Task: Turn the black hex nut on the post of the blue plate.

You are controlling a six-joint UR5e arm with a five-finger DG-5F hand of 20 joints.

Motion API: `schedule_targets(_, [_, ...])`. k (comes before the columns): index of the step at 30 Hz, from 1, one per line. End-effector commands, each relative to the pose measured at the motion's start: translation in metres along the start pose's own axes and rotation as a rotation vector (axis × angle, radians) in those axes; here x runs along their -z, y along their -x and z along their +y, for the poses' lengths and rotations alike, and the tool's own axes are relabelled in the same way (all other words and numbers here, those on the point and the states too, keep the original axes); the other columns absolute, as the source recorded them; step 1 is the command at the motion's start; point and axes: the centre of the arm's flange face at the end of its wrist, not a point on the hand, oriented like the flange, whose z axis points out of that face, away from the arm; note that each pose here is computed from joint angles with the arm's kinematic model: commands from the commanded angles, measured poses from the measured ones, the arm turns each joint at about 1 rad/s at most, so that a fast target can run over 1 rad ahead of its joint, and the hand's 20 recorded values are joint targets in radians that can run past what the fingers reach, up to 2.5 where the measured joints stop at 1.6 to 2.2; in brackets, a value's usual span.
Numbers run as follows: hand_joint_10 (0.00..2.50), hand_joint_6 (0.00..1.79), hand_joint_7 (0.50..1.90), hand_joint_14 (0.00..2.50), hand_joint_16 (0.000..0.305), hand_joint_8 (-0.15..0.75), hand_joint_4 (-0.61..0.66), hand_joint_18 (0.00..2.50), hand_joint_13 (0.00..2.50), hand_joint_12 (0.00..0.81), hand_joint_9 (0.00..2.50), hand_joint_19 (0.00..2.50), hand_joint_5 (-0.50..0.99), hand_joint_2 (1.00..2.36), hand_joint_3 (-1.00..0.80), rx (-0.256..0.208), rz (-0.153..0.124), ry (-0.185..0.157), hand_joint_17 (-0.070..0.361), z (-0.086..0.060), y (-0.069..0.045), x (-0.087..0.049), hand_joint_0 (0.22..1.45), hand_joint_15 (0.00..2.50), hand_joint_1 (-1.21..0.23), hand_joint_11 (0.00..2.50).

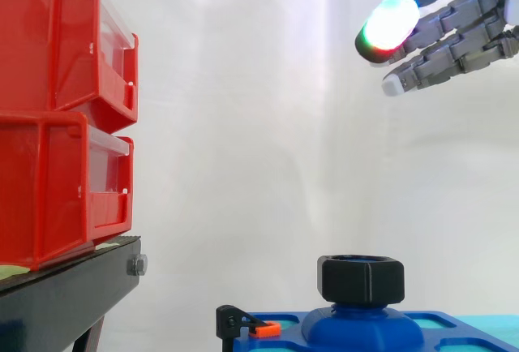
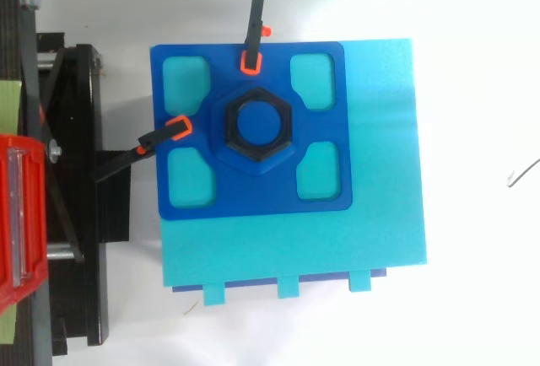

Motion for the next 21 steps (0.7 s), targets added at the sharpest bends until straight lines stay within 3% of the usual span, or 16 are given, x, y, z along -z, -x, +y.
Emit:
schedule_targets(1, [0.00, 0.50, 0.74, 0.00, 0.060, 0.235, 0.14, 0.00, 0.09, 0.383, 0.18, 0.00, -0.24, 1.00, -0.50, 0.051, -0.013, 0.003, 0.134, 0.000, -0.008, -0.007, 0.45, 0.03, -0.42, 0.00])
schedule_targets(2, [0.00, 0.50, 0.74, 0.00, 0.059, 0.235, 0.14, 0.00, 0.09, 0.383, 0.18, 0.00, -0.24, 1.00, -0.50, 0.067, -0.014, 0.002, 0.134, -0.003, -0.016, -0.013, 0.45, 0.02, -0.42, 0.00])
schedule_targets(7, [0.00, 0.50, 0.74, 0.00, 0.059, 0.238, 0.15, 0.00, 0.08, 0.384, 0.18, 0.00, -0.24, 1.00, -0.50, 0.124, -0.008, 0.016, 0.133, -0.005, -0.032, -0.023, 0.45, 0.02, -0.42, 0.00])
schedule_targets(13, [0.00, 0.50, 0.74, 0.00, 0.059, 0.239, 0.15, 0.00, 0.08, 0.384, 0.18, 0.00, -0.24, 1.00, -0.50, 0.240, -0.025, 0.028, 0.133, -0.007, -0.056, -0.042, 0.45, 0.02, -0.42, 0.00])
schedule_targets(15, [0.00, 0.50, 0.74, 0.00, 0.059, 0.239, 0.15, 0.00, 0.08, 0.384, 0.18, 0.00, -0.24, 1.00, -0.50, 0.271, -0.032, 0.044, 0.133, -0.002, -0.059, -0.045, 0.45, 0.02, -0.42, 0.00])
schedule_targets(16, [0.00, 0.50, 0.74, 0.00, 0.058, 0.240, 0.15, 0.00, 0.08, 0.385, 0.18, 0.00, -0.24, 1.00, -0.50, 0.295, -0.028, 0.044, 0.131, -0.005, -0.067, -0.052, 0.45, 0.02, -0.42, 0.00])
schedule_targets(19, [0.00, 0.50, 0.74, 0.00, 0.059, 0.241, 0.15, 0.00, 0.08, 0.384, 0.19, 0.00, -0.24, 1.00, -0.50, 0.358, -0.036, 0.054, 0.132, -0.002, -0.079, -0.063, 0.45, 0.01, -0.42, 0.00])
schedule_targets(20, [0.00, 0.50, 0.74, 0.00, 0.058, 0.241, 0.15, 0.00, 0.08, 0.384, 0.19, 0.00, -0.24, 1.00, -0.50, 0.380, -0.048, 0.055, 0.131, 0.002, -0.081, -0.070, 0.45, 0.02, -0.42, 0.00])
schedule_targets(21, [0.00, 0.50, 0.74, 0.00, 0.058, 0.241, 0.16, 0.00, 0.08, 0.386, 0.19, 0.00, -0.23, 1.00, -0.50, 0.402, -0.041, 0.051, 0.131, -0.002, -0.089, -0.079, 0.45, 0.02, -0.42, 0.00])
